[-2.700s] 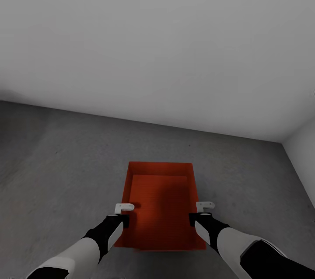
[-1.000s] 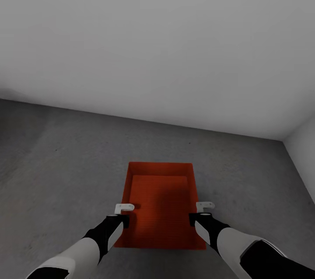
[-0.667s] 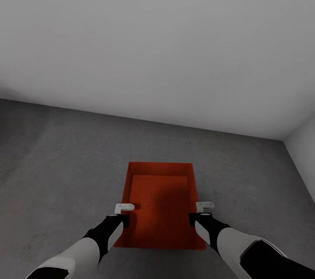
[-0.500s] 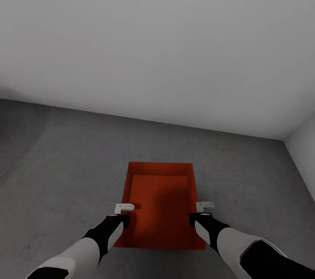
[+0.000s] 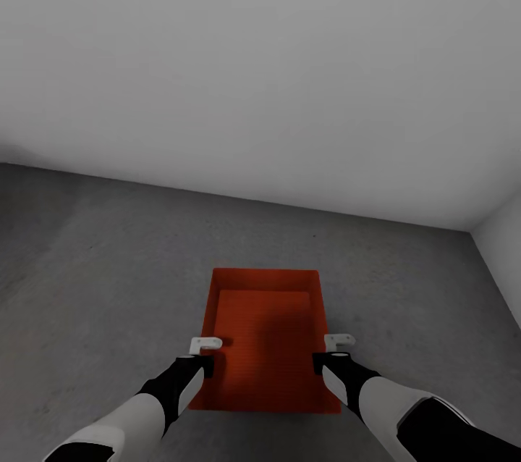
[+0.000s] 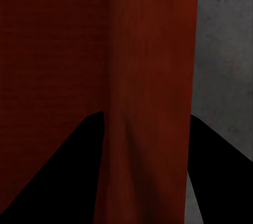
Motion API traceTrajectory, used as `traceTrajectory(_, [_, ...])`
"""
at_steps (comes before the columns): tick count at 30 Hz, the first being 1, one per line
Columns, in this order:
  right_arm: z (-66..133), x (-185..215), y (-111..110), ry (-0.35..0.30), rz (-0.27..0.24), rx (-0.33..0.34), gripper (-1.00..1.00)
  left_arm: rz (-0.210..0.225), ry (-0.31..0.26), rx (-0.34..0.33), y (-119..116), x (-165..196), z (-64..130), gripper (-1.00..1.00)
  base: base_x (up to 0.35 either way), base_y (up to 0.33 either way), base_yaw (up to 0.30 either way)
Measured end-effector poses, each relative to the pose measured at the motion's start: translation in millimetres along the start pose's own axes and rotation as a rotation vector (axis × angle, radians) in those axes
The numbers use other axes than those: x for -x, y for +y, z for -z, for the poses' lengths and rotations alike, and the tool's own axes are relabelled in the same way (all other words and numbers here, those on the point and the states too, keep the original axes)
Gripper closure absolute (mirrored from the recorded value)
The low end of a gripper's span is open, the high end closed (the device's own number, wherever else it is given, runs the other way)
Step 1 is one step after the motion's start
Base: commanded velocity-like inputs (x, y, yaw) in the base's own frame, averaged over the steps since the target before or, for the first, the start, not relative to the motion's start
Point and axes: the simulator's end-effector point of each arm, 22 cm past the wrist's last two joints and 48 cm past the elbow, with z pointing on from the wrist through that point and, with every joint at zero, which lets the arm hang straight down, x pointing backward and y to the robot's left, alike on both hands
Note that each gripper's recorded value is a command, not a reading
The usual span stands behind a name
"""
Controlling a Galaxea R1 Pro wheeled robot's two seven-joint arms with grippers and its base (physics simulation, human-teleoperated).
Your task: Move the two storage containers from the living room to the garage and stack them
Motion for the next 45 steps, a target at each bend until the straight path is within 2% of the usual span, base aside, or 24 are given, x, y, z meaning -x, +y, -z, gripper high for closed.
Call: traceTrajectory(45, [-28.9,-7,4,0.000,-0.001,0.000,1.00,-0.001,0.000,0.000,-3,-6,-29.2,1.00,0.000,0.000,0.000])
